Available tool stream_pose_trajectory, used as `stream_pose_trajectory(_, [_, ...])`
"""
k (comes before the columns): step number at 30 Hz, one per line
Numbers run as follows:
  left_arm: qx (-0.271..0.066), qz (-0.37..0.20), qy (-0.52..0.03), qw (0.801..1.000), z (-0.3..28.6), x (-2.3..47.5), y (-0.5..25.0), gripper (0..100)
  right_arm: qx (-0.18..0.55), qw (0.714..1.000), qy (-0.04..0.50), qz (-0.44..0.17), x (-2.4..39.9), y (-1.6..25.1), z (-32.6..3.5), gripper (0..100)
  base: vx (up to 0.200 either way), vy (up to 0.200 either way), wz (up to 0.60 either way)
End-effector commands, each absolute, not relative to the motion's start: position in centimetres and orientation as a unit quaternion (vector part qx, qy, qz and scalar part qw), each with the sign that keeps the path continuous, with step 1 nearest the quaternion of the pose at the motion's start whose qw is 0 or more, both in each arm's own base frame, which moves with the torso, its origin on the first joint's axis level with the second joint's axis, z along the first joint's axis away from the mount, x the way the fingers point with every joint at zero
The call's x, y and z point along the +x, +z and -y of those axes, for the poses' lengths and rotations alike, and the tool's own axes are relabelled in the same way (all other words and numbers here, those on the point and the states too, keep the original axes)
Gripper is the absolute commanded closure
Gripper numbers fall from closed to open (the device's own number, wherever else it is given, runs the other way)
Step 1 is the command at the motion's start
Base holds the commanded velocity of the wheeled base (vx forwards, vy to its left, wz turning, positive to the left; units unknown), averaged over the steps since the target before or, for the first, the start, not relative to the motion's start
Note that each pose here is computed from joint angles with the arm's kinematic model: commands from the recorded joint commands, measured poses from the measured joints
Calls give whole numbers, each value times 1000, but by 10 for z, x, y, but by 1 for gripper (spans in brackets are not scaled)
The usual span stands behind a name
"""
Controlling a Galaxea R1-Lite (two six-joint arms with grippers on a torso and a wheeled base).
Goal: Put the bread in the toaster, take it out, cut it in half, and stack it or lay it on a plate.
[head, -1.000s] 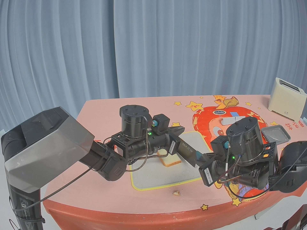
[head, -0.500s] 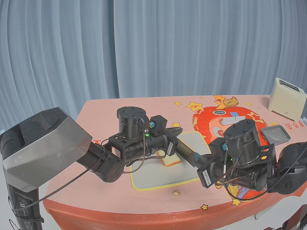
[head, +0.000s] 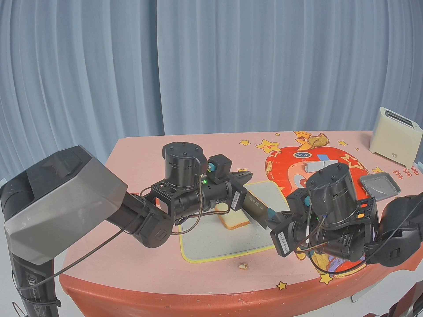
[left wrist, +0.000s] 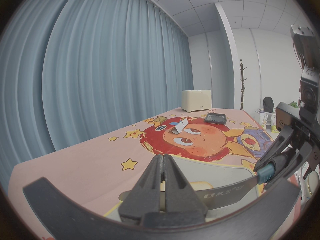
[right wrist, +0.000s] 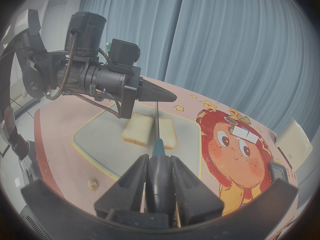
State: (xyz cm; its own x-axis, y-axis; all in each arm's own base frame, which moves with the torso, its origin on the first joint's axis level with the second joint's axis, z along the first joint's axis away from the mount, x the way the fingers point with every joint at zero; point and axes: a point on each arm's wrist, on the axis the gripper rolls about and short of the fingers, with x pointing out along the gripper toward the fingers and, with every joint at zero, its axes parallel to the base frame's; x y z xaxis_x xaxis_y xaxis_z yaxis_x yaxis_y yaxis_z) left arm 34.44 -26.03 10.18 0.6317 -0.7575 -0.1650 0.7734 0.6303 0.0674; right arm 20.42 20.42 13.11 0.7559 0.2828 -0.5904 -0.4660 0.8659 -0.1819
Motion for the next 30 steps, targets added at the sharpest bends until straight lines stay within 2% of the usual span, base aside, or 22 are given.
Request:
stream_pose_trajectory(1, [67,-63,-427,899,261,341,100,100,-165,921,206,-287,200,131,-204,100,0,0,0])
stream_pose_trajectory(7, [69,-73,-431,897,261,337,94,100,-163,923,207,-282,195,139,-199,100,0,0,0])
stream_pose_trajectory(15, [69,-73,-430,897,260,337,95,100,-174,916,205,-298,194,134,-197,100,0,0,0])
stream_pose_trajectory(19, [64,-53,-425,901,254,335,114,100,-170,918,200,-296,196,136,-195,100,0,0,0])
stream_pose_trajectory(24, [62,-42,-423,903,249,332,125,100,-166,921,198,-293,198,137,-195,100,0,0,0])
stream_pose_trajectory(30, [63,-48,-423,903,245,327,124,100,-168,923,189,-289,198,137,-195,100,0,0,0])
